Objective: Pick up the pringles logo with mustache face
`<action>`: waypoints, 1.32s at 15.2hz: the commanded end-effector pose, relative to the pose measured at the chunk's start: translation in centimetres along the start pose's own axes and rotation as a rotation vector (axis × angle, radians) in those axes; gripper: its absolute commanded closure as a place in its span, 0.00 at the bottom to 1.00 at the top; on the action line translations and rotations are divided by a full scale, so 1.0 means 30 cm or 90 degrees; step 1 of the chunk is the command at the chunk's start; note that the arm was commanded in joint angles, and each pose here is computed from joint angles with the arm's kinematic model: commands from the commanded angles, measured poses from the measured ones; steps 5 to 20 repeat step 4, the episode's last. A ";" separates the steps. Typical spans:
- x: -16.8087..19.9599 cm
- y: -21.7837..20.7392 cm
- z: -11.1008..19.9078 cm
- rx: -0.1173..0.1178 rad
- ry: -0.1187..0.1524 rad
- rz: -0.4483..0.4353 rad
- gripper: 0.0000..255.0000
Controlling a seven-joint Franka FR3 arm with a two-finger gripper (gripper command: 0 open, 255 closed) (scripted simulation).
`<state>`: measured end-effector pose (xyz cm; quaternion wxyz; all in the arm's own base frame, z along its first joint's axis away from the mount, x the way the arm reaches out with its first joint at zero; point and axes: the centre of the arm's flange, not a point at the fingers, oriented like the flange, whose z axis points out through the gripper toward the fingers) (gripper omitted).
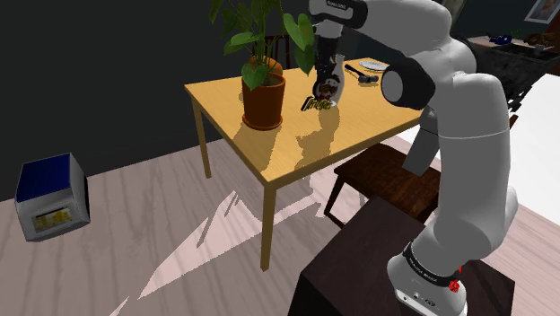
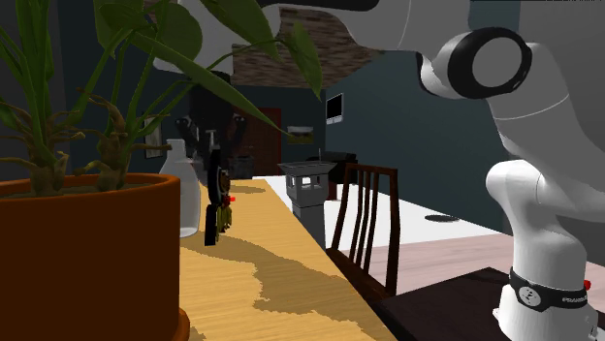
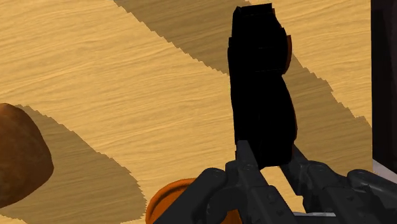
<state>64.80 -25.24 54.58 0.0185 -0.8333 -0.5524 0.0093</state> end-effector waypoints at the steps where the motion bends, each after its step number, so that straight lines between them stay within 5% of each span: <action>1: -0.001 0.000 -0.036 0.000 0.000 0.000 1.00; 20: -0.001 -0.001 -0.056 0.000 0.000 0.000 1.00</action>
